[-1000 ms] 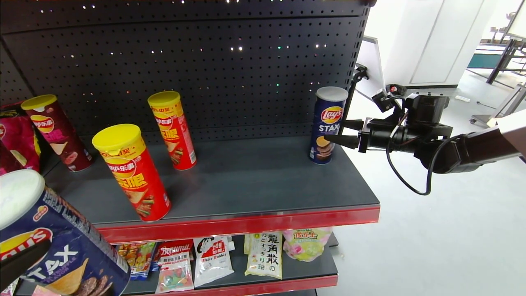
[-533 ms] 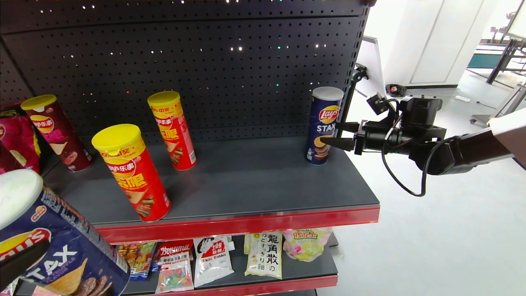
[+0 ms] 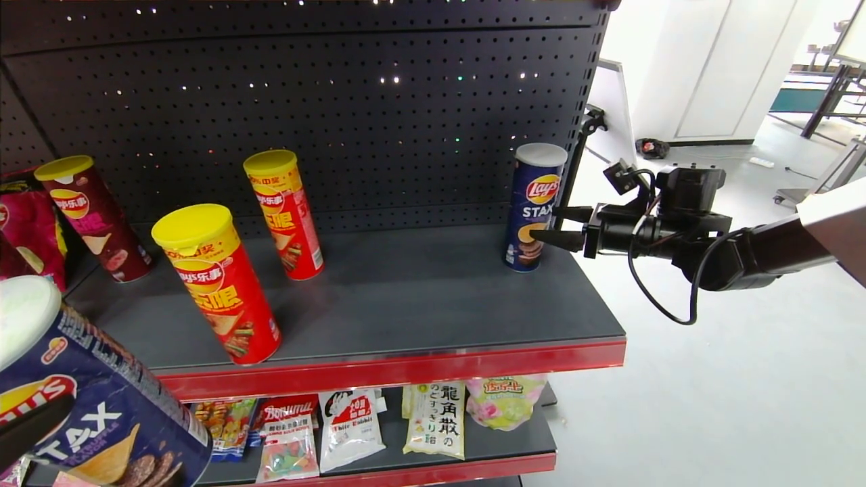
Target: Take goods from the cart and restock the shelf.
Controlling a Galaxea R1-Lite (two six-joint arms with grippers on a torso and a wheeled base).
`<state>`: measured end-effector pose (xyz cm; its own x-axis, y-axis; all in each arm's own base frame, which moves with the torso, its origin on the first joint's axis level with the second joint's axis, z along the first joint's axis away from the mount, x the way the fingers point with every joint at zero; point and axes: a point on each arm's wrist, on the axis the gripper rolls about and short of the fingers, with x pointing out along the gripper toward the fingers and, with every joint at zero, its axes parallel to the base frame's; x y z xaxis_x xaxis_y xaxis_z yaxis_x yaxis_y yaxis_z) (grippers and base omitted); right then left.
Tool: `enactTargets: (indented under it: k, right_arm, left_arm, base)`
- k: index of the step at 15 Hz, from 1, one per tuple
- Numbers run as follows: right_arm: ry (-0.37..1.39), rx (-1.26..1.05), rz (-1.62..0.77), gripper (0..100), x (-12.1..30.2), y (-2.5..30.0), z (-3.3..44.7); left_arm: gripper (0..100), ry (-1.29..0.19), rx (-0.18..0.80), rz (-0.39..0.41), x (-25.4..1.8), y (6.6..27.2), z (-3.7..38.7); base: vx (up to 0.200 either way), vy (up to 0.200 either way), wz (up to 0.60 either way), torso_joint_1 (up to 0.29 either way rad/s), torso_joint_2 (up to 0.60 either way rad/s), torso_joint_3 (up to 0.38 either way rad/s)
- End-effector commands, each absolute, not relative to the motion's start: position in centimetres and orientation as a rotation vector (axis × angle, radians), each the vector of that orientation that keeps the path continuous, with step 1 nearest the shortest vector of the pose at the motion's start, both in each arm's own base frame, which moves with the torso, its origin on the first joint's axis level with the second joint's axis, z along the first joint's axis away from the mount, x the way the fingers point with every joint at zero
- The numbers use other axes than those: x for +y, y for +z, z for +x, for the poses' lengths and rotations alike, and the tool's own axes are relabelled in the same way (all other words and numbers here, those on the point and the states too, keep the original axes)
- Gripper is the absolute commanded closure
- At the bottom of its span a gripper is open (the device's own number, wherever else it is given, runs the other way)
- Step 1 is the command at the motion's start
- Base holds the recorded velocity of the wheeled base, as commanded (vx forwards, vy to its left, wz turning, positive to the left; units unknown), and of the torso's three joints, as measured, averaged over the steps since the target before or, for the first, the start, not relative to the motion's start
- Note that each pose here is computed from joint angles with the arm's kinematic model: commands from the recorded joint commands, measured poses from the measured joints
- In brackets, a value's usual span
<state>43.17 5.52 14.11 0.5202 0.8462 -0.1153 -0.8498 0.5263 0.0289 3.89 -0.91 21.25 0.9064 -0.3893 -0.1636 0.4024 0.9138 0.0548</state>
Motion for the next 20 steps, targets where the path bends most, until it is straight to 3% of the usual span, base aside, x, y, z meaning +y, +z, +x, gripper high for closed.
enactTargets:
  k: [1,20]
  right_arm:
    - [1.019,0.126,-0.031,0,5.6,13.6,43.3]
    - [1.066,0.082,-0.03,0,8.7,13.7,45.5]
  left_arm:
    - [100,-0.41,0.154,0.088,-0.9,21.2,3.9]
    - [100,-0.408,0.158,0.101,-0.9,21.4,4.3]
  base:
    - [0.0,0.0,0.0,0.0,0.0,0.0]
    - [0.0,0.0,0.0,0.0,0.0,0.0]
